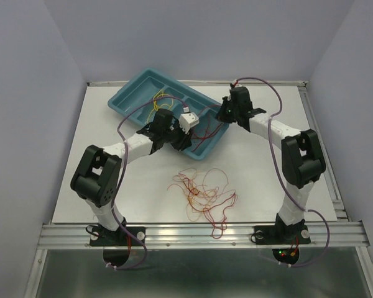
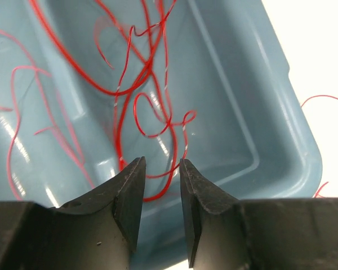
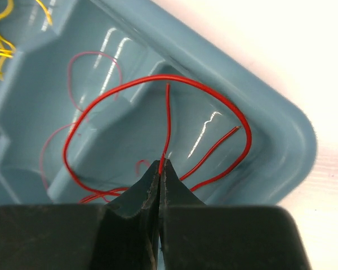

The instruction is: Untangle the cables

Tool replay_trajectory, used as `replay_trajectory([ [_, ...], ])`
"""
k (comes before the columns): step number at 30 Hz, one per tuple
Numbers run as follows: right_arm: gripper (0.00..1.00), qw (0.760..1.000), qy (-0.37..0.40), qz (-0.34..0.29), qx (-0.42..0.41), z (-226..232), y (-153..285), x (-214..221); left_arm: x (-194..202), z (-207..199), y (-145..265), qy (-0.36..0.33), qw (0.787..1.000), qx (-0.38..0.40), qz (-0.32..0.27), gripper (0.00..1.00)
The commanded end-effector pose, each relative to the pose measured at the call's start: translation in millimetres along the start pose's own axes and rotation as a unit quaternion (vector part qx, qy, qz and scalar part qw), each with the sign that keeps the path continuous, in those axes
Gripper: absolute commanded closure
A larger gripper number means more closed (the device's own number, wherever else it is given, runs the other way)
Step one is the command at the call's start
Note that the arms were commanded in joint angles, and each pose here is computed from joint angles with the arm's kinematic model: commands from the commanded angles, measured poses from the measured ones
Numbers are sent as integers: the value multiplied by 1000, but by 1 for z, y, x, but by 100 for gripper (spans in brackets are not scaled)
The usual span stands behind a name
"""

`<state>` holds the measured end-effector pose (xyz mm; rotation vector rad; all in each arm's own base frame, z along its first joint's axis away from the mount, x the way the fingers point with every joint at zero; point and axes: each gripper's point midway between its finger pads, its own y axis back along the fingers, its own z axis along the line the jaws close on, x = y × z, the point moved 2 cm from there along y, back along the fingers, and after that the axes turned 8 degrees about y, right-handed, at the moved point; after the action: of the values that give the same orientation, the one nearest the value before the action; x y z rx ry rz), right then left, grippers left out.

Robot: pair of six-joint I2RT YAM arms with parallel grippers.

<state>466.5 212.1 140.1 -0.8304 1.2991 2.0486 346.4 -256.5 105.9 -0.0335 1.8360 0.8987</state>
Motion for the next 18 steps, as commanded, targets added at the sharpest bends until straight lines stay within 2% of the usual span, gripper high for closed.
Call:
replay_trajectory([
  [1, 99, 998, 25, -49, 38, 15, -7, -27, -16, -8, -10, -25, 1000, 2, -6, 59],
  [7, 99, 993, 61, -37, 91, 20, -19, -15, -17, -6, -14, -26, 1000, -6, -4, 60],
  [10, 94, 993, 64, -48, 92, 26, -10, -22, -18, -4, -13, -28, 1000, -11, -7, 60],
  [12, 79, 992, 65, -60, 94, 27, 0, -30, -22, -4, -9, -32, 999, -18, -16, 60],
  [13, 68, 991, 68, -74, 93, 31, 12, -40, -24, -4, -7, -33, 999, -20, -20, 60],
  [18, 53, 989, 65, -103, 88, 39, 47, -60, -32, -5, 1, -38, 998, -30, -36, 60],
])
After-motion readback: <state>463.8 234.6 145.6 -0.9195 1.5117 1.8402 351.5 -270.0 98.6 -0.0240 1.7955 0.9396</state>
